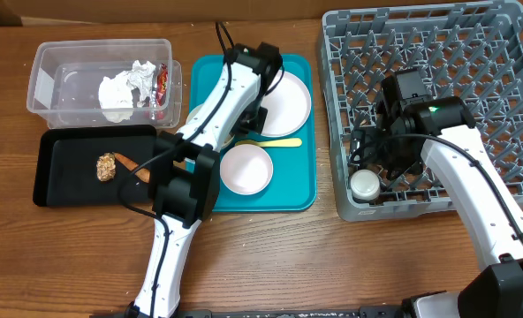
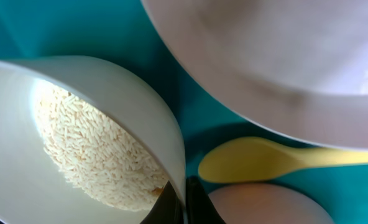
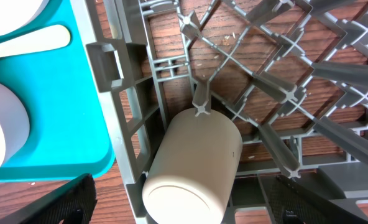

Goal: Sort waste into correct bins and load items into the dishwasher
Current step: 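Lift the rice bowl off the teal tray, then tip the rice bowl over the black tray to pour out rice, then carry the emptied bowl back and set it on the teal tray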

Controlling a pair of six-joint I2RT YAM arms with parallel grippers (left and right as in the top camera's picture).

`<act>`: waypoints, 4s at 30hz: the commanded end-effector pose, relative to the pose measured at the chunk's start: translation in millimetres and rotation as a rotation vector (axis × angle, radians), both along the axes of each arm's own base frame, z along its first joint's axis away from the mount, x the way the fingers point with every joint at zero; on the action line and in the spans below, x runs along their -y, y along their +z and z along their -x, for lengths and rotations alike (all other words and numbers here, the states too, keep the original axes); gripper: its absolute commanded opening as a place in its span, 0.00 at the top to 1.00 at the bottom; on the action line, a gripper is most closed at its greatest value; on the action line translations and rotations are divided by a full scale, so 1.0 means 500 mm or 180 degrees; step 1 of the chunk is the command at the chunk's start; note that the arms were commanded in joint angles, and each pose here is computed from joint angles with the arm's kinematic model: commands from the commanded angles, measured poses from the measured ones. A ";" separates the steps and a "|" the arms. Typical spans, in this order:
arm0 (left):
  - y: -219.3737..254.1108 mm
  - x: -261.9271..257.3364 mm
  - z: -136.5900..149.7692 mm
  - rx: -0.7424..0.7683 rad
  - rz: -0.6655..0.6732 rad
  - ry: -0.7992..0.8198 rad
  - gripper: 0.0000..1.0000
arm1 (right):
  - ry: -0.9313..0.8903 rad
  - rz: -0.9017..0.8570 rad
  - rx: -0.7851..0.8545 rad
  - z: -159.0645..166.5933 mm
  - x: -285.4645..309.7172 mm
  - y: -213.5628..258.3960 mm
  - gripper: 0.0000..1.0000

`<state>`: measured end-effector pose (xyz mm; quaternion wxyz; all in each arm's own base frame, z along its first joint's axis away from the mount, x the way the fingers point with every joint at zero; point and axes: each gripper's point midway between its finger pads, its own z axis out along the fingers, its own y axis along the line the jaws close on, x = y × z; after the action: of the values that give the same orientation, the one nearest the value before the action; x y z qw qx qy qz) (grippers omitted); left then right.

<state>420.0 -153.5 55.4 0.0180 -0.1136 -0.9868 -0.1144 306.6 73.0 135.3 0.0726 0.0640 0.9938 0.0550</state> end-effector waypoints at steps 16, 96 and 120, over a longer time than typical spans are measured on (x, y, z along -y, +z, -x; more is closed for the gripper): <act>0.427 -0.067 -0.007 0.1165 0.1015 0.0267 0.96 | 0.0082 -0.0002 -0.0003 0.003 -0.001 0.008 0.09; 0.293 -0.647 0.148 0.3276 0.4758 0.1087 0.96 | 0.0078 -0.0009 0.0015 0.000 -0.001 0.009 0.09; 0.318 -0.136 -0.046 0.2433 0.1730 -0.0722 0.96 | 0.0080 -0.0039 0.0181 -0.025 -0.006 0.014 0.09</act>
<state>418.7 -88.5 251.4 -0.4008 -0.1941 -0.8372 0.3176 314.7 74.6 136.8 0.0898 0.0522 0.9929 0.0584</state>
